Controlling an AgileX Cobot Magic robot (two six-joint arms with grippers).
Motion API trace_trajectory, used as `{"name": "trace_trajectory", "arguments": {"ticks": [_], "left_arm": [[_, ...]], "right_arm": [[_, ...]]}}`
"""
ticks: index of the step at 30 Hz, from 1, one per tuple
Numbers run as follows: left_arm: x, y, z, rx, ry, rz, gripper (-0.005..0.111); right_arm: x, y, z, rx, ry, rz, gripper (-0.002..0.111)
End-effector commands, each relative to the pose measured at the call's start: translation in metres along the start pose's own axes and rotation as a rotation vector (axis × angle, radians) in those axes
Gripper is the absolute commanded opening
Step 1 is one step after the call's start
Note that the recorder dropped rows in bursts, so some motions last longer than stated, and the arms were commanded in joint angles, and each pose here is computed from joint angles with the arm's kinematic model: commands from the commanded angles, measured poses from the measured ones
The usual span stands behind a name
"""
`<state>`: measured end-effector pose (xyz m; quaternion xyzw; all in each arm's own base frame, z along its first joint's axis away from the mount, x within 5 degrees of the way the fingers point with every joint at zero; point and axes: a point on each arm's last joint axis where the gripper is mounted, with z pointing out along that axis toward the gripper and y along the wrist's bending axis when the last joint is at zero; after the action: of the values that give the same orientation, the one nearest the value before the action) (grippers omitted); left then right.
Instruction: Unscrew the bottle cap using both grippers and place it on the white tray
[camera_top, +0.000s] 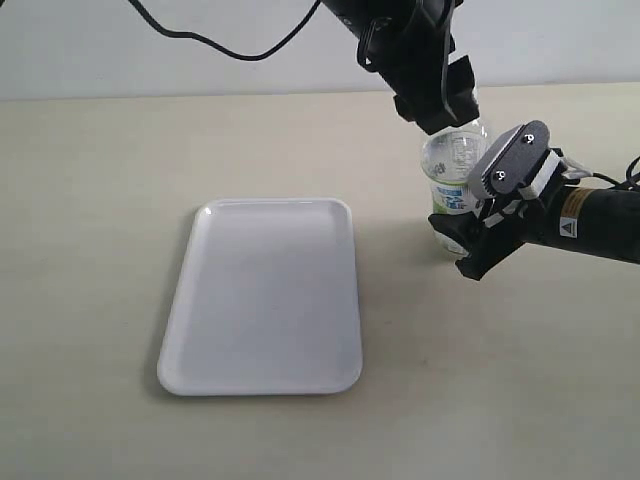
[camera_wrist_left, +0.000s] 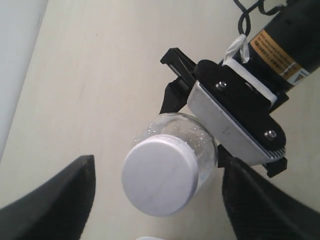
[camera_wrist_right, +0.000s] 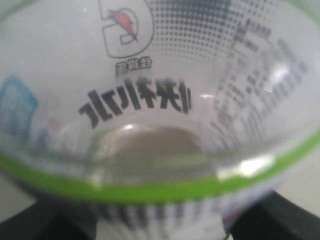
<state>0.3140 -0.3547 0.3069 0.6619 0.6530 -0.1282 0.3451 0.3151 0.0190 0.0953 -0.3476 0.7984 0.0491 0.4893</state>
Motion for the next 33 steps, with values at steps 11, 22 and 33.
{"name": "trace_trajectory", "arguments": {"ticks": [11,22,33], "left_arm": [[-0.006,-0.005,-0.018,0.027,0.005,0.304,0.069],[-0.003,-0.001,-0.018,-0.012,0.045,0.566,0.069],[-0.002,0.001,0.0,-0.03,0.015,0.695,0.069]], "right_arm": [[-0.001,-0.003,-0.002,0.017,0.001,0.004,0.0],[-0.001,-0.003,-0.002,0.017,0.001,-0.007,0.0],[-0.001,-0.003,-0.002,0.017,0.002,-0.025,0.0]]}}
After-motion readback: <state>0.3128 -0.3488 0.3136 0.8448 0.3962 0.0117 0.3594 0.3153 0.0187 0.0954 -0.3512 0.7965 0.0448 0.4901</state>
